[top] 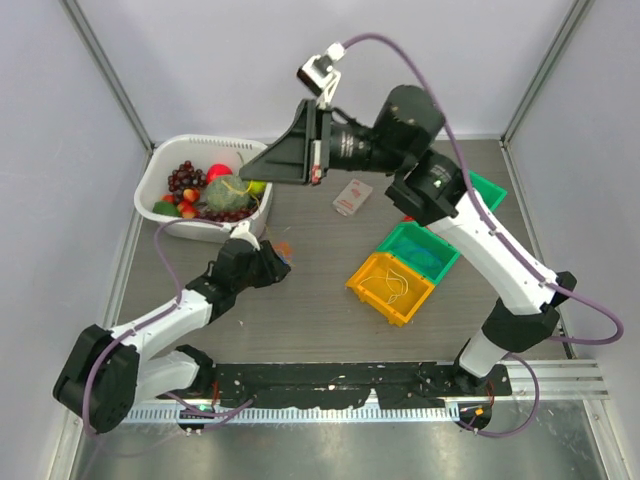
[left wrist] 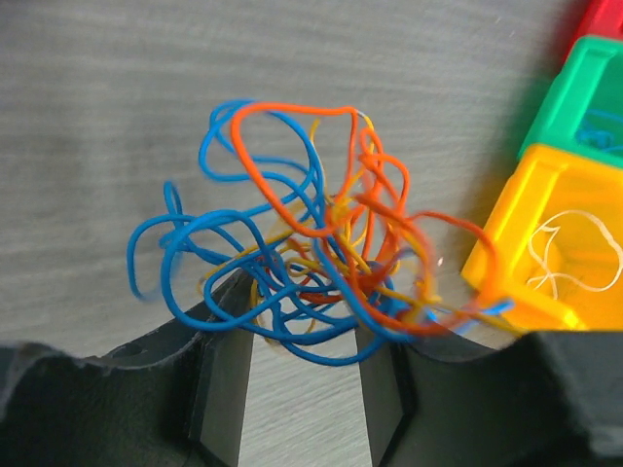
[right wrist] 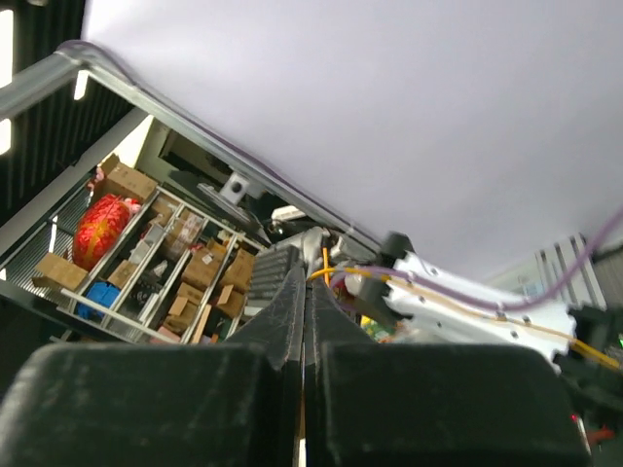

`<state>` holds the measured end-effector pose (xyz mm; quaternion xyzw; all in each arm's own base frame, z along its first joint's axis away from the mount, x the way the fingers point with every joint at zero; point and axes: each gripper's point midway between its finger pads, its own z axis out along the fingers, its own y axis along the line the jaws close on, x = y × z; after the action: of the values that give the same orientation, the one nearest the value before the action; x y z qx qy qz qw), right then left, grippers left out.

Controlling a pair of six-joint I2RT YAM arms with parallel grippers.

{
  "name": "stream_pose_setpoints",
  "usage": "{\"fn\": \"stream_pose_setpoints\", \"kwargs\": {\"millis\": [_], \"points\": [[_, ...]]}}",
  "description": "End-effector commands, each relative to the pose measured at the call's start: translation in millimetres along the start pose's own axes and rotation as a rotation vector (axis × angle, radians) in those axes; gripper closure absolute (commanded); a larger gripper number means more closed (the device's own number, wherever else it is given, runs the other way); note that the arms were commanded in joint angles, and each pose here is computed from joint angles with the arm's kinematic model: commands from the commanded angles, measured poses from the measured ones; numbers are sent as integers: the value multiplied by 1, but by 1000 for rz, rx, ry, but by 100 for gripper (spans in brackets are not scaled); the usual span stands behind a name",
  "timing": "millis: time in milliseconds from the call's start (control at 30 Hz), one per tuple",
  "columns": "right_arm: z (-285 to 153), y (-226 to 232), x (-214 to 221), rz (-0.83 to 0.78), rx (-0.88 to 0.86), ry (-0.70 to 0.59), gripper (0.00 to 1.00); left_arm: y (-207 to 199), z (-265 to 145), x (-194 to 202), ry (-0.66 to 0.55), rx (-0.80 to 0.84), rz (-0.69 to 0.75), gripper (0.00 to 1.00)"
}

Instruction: Untangle the cables

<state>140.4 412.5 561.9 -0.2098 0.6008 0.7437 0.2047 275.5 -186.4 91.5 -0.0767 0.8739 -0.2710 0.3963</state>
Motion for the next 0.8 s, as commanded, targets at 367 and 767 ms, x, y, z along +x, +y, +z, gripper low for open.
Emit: {"fn": "stream_pose_setpoints", "kwargs": {"millis": [367,767], "points": [[-32,157,-49,-256,-326,-189,99,55,-37,54,-8,-75,-86,53],[-30,47,-33,-267,19,-189,99,-5,-98,26,-84,209,-142,27]]}}
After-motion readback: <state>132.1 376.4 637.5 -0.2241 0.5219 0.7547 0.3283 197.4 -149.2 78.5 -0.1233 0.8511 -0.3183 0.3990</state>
